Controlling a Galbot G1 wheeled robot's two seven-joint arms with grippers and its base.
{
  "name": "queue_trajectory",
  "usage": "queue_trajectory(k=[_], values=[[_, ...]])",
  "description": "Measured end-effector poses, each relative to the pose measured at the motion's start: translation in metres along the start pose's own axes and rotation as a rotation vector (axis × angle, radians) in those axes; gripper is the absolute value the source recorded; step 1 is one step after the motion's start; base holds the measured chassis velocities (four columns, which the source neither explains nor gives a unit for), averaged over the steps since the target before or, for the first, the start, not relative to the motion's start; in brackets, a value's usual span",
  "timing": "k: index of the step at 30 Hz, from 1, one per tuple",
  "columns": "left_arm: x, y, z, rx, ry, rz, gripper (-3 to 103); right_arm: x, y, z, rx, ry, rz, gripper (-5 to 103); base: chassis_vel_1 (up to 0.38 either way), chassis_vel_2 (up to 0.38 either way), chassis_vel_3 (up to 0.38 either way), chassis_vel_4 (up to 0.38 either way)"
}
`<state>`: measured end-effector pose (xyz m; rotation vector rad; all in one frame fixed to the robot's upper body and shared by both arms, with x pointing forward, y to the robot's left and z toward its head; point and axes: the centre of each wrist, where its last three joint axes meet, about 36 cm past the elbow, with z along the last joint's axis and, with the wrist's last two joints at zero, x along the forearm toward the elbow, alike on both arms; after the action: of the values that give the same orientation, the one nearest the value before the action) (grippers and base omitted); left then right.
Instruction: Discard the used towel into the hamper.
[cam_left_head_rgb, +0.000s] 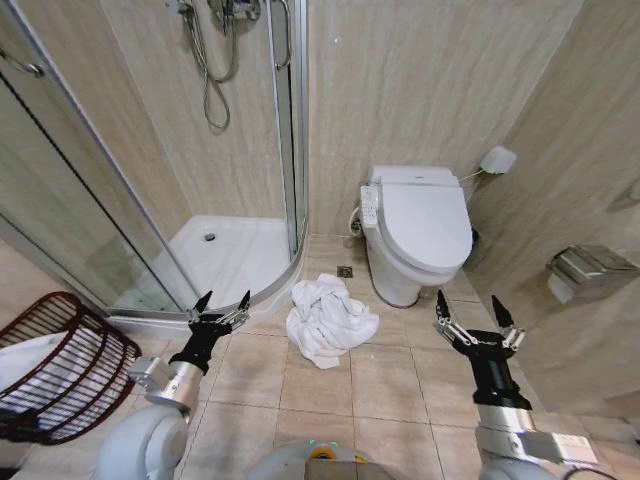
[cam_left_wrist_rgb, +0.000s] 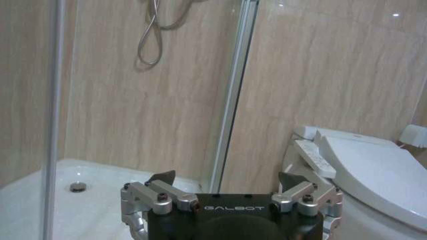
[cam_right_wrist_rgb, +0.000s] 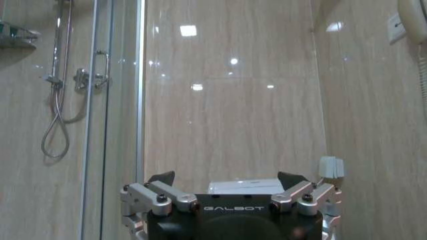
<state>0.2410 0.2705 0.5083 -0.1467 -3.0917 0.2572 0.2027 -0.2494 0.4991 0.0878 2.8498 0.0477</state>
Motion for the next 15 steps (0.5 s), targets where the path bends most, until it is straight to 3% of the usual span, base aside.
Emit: queue_trajectory(k=[15], values=[[0.0,0.0,0.0,0.0,0.0,0.0,100,-0.063,-0.043,-0.019,-0.017,0.126,0.015,100,0.0,0.0,0.0,0.0]])
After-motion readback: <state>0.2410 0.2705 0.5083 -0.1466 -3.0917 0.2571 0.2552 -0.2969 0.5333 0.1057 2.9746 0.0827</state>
